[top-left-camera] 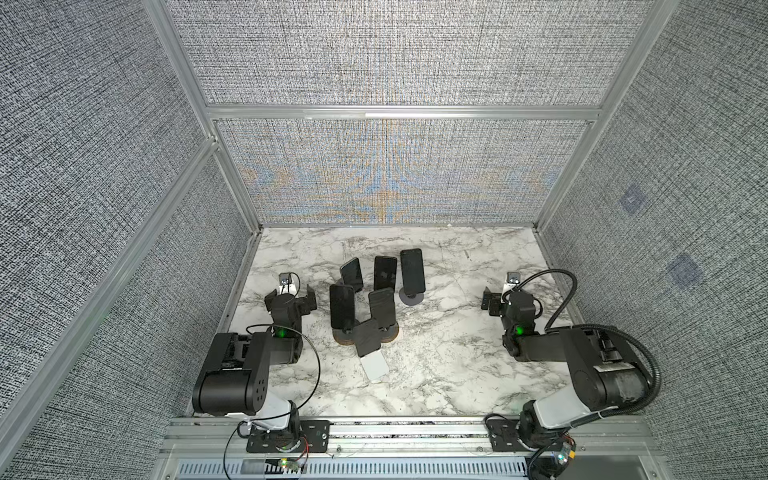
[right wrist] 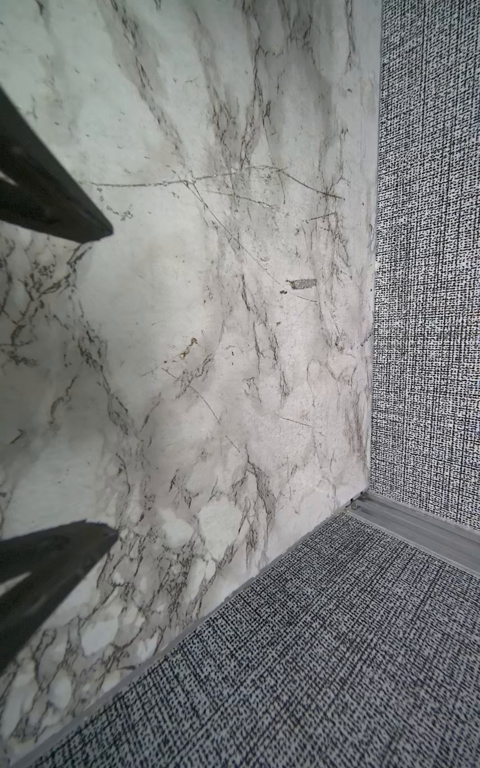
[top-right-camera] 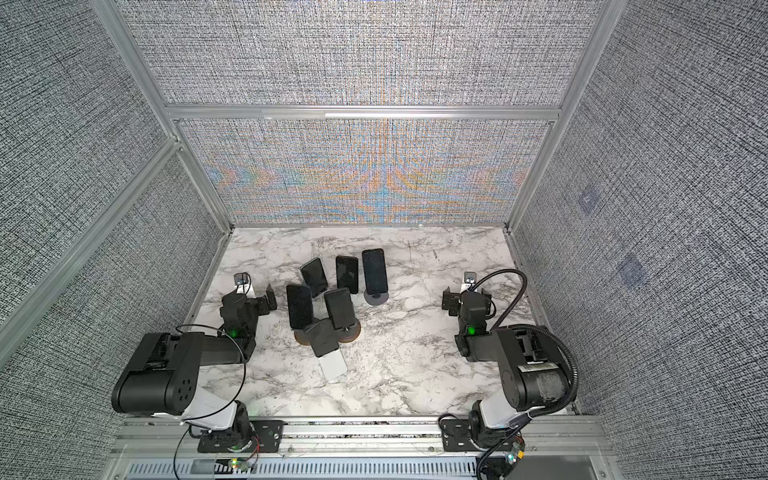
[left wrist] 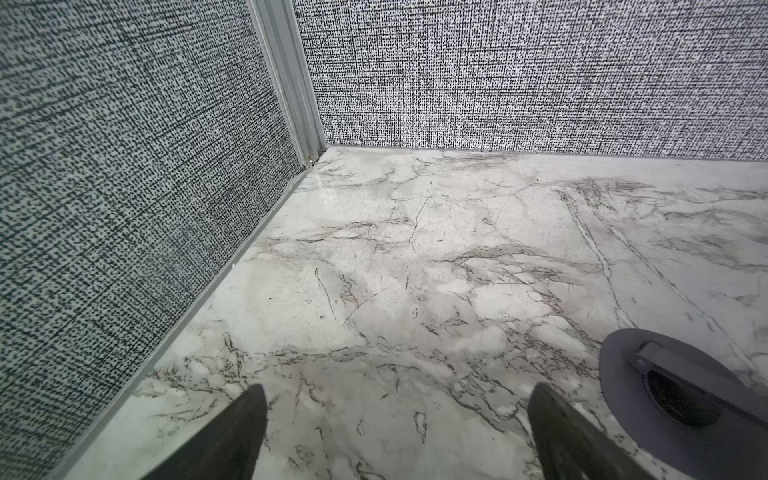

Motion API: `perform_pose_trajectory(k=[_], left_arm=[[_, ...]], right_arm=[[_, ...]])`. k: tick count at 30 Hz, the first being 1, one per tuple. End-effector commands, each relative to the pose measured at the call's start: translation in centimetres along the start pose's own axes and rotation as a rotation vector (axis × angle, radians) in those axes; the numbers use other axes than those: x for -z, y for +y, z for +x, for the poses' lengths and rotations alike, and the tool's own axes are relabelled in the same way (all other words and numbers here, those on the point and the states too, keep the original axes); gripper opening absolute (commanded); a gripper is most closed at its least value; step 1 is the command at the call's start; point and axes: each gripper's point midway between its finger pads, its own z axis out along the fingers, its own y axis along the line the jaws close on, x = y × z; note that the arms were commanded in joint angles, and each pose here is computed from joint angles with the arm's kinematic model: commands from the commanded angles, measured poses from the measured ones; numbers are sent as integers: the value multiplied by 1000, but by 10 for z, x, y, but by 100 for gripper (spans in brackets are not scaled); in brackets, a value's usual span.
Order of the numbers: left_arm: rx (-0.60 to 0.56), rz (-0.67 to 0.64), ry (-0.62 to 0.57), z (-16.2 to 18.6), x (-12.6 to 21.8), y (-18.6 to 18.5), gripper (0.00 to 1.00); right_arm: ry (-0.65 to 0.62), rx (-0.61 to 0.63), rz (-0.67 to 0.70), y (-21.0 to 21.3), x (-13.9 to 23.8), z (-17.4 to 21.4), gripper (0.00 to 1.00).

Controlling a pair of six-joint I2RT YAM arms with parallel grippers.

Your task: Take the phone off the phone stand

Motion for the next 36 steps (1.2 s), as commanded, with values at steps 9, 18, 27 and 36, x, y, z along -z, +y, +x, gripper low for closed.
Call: perform_pose_trajectory(k=[9,18,27,36], left_arm=[[8,2,-16,-5,0,0,99],[7,1,-11,-4,-1,0,99],[11,-11,-26,-8,0,4,91],[70,-77,-97,-101,53,25,99]], right_arm=[[-12,-3,10,-2,0,-3,99],[-6,-5,10,-2,-2,-3,99],[-13,-11,18,-4,0,-8,99],[162,4,8,-2,22,-49,99]])
